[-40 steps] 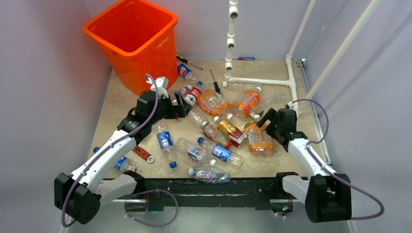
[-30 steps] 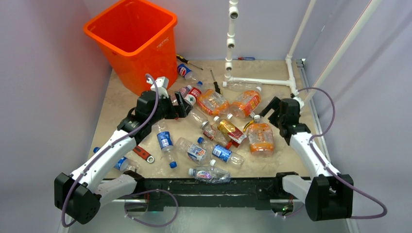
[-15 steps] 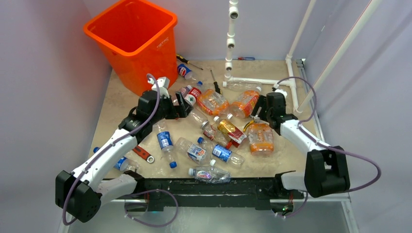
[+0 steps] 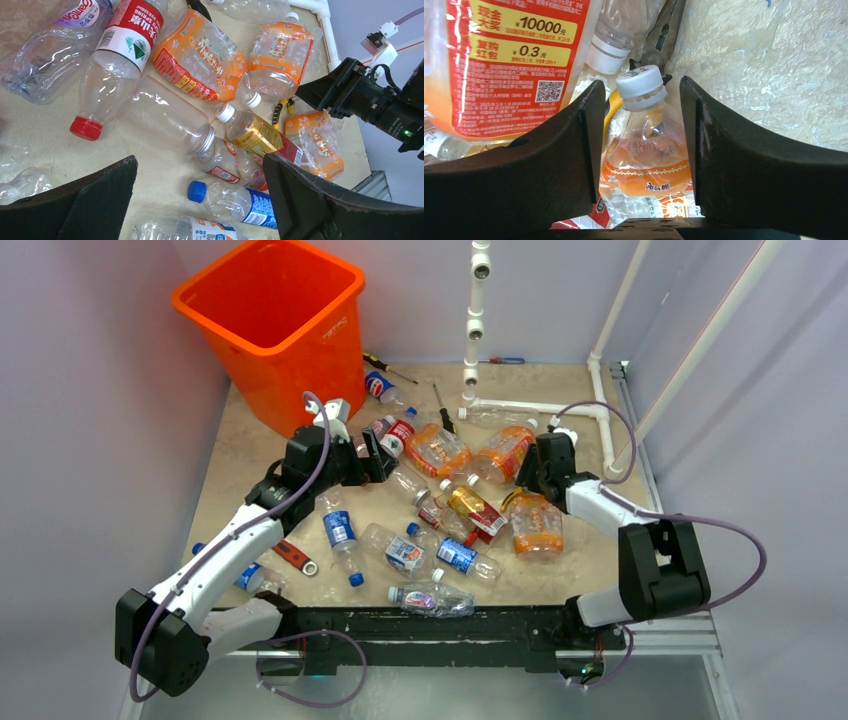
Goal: Put the plastic bottles in the bin
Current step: Pick up the plastic bottle at the center of the board.
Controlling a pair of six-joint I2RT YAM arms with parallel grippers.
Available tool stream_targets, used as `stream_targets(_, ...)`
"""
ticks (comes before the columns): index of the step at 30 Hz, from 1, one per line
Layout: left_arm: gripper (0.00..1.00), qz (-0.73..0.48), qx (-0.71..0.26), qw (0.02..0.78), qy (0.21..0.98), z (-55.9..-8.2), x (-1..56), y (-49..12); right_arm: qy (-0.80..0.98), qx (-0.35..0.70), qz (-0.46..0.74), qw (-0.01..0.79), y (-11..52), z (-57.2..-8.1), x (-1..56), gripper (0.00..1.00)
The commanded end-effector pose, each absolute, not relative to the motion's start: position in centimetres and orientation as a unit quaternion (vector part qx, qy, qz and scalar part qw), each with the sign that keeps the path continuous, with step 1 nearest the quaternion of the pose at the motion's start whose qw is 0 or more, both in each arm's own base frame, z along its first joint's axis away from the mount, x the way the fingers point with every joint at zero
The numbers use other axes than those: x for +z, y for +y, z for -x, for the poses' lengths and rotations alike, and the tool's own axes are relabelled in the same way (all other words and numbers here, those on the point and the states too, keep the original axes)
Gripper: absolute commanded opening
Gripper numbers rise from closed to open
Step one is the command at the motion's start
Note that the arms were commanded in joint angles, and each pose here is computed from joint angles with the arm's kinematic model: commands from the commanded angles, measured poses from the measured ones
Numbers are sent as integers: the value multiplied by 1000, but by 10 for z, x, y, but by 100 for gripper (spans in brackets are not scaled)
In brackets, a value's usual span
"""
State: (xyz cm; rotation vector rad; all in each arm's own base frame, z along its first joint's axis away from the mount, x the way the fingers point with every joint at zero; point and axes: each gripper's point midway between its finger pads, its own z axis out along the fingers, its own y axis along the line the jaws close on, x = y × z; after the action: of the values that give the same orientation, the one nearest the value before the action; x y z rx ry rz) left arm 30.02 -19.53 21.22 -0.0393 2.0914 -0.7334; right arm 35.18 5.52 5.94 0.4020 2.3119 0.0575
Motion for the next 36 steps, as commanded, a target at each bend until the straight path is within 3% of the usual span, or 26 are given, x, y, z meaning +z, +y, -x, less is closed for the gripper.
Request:
stream_targets(1,96,12,-312,453,835,-302,219,-201,902,27,-158,402,57,-367,64,55)
stream_targets(4,96,12,-311,453,835,-301,219,-201,905,30,-156,394,60,-368,58,52)
stream_targets(10,95,12,-313,453,835,-301,220,-201,907,32,-154,390,61,-367,57,33)
stream_targets(16,96,13,-312,454,834,-302,221,-201,896,47,-153,414,62,-360,88,0)
stream_targets(22,95,8,-317,457,831,-303,223,-203,877,75,-157,448,63,-348,137,0)
stream_targets(28,96,-33,-390,473,789,-293,250,-225,793,219,-97,560,107,-329,251,0)
stream_targets(36,99,-73,-460,494,734,-282,293,-245,724,339,12,601,148,-292,326,0)
